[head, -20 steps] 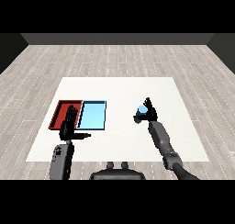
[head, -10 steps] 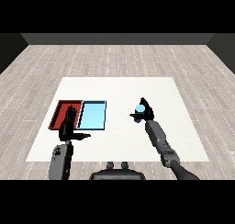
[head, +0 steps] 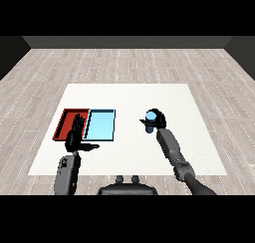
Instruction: Pick the blue can and put it in the blue box
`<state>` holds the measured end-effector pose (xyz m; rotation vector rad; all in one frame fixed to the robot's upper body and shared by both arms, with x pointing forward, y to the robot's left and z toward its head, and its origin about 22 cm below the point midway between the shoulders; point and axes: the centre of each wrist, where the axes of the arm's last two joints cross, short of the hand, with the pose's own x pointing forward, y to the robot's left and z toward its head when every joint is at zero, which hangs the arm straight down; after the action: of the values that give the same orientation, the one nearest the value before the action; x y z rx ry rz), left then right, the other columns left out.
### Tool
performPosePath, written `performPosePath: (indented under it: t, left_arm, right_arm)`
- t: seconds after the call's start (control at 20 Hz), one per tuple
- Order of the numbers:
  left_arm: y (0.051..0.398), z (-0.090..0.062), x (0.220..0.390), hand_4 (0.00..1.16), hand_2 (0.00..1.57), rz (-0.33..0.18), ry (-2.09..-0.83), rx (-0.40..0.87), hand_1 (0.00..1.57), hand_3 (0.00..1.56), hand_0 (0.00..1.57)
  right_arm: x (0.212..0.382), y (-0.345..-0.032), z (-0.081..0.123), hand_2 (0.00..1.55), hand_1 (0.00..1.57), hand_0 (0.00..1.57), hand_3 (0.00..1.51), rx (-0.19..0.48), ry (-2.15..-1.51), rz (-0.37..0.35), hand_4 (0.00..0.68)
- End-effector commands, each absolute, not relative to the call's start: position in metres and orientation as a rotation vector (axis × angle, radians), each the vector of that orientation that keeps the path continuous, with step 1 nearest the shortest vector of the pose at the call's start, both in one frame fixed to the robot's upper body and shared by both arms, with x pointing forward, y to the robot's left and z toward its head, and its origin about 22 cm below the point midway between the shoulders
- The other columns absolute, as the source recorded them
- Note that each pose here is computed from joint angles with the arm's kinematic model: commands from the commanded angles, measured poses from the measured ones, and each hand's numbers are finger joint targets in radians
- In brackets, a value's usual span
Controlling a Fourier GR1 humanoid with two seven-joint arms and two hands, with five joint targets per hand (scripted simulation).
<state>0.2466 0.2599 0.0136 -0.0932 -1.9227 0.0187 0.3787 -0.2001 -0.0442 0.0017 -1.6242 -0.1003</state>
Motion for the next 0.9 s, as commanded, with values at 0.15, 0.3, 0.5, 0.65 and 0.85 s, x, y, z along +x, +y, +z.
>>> performPosePath:
  t: [0.15, 0.3, 0.5, 0.65, 0.85]
  left_arm:
    - [0.251, 0.028, 0.236, 0.0, 0.0, -0.013, -1.908, -0.086, 0.0, 0.0, 0.0]
    - [0.252, 0.011, 0.228, 0.0, 0.0, -0.027, -1.906, -0.071, 0.0, 0.0, 0.0]
    - [0.236, 0.015, 0.24, 0.0, 0.0, -0.03, -1.902, -0.142, 0.0, 0.0, 0.0]
    - [0.216, 0.011, 0.253, 0.0, 0.0, -0.025, -1.833, -0.246, 0.0, 0.0, 0.0]
    - [0.222, 0.014, 0.25, 0.0, 0.0, -0.024, -1.822, -0.238, 0.0, 0.0, 0.0]
  right_arm:
    - [0.387, -0.185, -0.012, 1.47, 1.48, 1.48, 1.44, 0.017, -1.667, -0.018, 0.619]
    - [0.384, -0.17, 0.01, 1.48, 1.48, 1.48, 1.44, 0.05, -1.759, 0.019, 0.637]
    - [0.399, -0.145, 0.053, 1.46, 1.42, 1.42, 1.44, 0.09, -1.815, 0.047, 0.634]
    - [0.384, -0.148, 0.04, 1.46, 1.46, 1.46, 1.44, 0.102, -1.86, 0.071, 0.634]
    - [0.342, -0.151, 0.043, 1.46, 1.46, 1.46, 1.44, 0.11, -1.859, 0.067, 0.634]
